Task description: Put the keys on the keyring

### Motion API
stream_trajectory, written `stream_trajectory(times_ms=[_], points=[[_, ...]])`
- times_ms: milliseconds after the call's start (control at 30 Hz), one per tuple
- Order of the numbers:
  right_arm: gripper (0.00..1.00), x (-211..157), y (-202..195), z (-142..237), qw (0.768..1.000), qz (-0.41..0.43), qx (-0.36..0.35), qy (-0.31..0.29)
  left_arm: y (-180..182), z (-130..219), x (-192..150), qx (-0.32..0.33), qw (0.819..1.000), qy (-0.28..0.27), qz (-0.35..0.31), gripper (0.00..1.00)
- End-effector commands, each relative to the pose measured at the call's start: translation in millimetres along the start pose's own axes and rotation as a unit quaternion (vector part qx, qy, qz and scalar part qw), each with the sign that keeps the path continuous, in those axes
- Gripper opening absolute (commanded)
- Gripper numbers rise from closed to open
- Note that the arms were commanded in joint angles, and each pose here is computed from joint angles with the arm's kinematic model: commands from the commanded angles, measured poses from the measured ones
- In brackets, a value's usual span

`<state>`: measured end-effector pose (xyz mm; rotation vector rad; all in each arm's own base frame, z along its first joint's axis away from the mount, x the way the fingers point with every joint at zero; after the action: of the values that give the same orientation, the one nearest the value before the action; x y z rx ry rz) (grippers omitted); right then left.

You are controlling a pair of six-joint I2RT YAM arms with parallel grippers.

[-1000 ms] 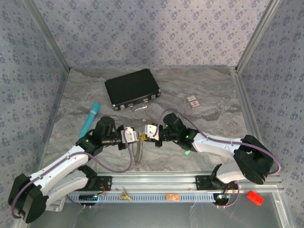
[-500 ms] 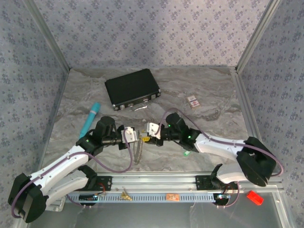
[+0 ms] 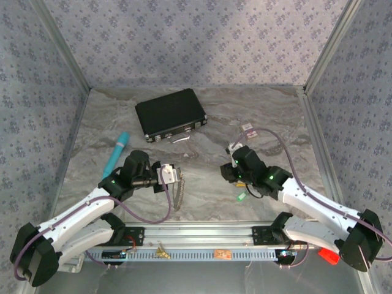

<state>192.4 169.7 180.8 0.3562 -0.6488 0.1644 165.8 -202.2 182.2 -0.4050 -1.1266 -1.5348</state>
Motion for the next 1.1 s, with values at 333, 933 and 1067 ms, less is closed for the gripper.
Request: stream_trajectory(times_ms=[333,933,1067], points=[[0.41,-51,-48,-27,0.958,-0.128,-0.151,0.209,6,3,20,0.004,0.999,-0.026,-0.023,0.00],[0.27,-40,-41,-74,0.955,-0.010,-0.154,0.255,4,1,20,-0.005,0.999,-0.027,-0.025,0.00],[0.24,-41,-43,-77,0.952,-0.007,-0.161,0.259,2,1,20,-0.009,0.999,-0.027,-0.025,0.00]])
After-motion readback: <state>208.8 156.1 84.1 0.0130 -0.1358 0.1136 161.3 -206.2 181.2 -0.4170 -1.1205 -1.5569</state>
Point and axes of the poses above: each hand's point on the last joint's axis, 136 mm out from that joint toward the fingers, its own z axis back along the fingers, its own y axis along the line the jaws close on, x = y × z, the point moved 5 cm from there along z, back along the fingers, and after that the axes turned 7 degrees about -z, right-handed, at the moved point
